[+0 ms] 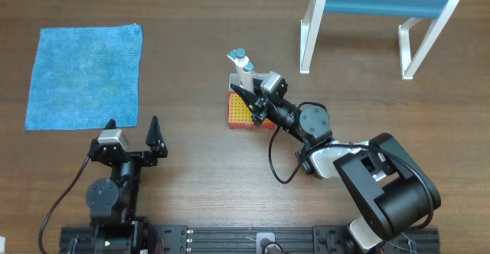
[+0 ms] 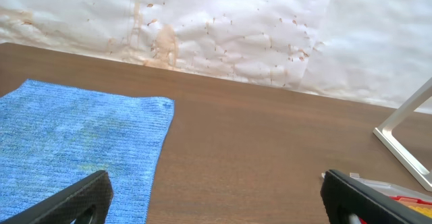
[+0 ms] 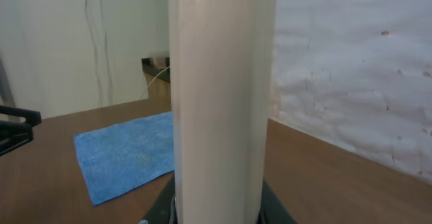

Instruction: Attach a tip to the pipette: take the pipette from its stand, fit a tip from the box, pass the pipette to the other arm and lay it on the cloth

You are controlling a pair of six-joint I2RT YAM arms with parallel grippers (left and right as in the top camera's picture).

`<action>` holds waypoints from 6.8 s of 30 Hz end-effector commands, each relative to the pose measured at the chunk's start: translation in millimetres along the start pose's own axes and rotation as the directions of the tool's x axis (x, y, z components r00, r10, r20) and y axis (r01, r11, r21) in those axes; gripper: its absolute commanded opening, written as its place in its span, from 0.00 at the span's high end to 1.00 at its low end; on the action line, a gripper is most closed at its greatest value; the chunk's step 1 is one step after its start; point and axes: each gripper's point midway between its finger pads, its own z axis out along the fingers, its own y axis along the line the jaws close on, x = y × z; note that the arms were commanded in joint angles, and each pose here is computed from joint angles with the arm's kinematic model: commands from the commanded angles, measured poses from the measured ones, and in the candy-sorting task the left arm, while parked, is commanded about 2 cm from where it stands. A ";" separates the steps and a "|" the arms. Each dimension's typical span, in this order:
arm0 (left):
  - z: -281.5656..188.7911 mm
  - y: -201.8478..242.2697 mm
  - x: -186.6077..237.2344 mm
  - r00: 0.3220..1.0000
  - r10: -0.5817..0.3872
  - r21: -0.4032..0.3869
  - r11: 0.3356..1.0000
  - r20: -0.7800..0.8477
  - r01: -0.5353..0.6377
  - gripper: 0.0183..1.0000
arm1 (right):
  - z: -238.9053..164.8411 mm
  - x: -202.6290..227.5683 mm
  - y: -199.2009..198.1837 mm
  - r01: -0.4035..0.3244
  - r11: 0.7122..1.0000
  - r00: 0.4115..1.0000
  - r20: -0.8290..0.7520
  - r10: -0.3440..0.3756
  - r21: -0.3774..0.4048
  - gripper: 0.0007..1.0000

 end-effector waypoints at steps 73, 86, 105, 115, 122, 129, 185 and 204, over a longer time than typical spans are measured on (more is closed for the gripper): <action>-0.2 0.7 1.0 1.000 -0.013 -0.005 1.000 0.000 0.013 0.00 | 25.9 50.5 -13.7 -0.055 0.998 0.995 -0.084 0.054 -0.009 0.92; -0.2 0.7 1.0 1.000 -0.013 -0.005 1.000 0.000 0.013 0.00 | 23.0 76.1 -14.5 -0.080 0.997 0.988 -0.134 0.079 -0.001 0.92; -0.2 0.7 1.0 1.000 -0.013 -0.005 1.000 0.000 0.013 0.00 | -0.5 97.6 -5.0 -0.111 0.994 0.974 -0.199 0.111 0.011 0.92; -0.2 0.6 1.0 1.000 -0.013 -0.005 1.000 0.000 0.013 0.00 | -10.8 107.7 -2.3 -0.121 0.992 0.965 -0.232 0.124 0.025 0.92; -0.2 0.6 0.9 1.000 -0.013 -0.005 1.000 0.000 0.013 0.00 | -13.8 117.7 -1.7 -0.118 0.993 0.960 -0.254 0.121 0.026 0.92; -0.2 0.7 1.0 1.000 -0.013 -0.005 1.000 0.000 0.013 0.00 | -14.4 120.4 -1.6 -0.121 0.992 0.958 -0.260 0.124 0.027 0.92; -0.2 0.7 1.0 1.000 -0.013 -0.005 1.000 0.000 0.013 0.00 | -59.4 -13.5 57.9 -0.586 0.699 0.304 -0.689 0.658 0.409 0.92; -46.3 -118.1 4.9 0.467 -0.630 0.277 0.381 -0.621 0.882 0.00 | -58.1 -14.3 58.2 -0.630 0.585 0.210 -0.614 0.761 0.510 0.92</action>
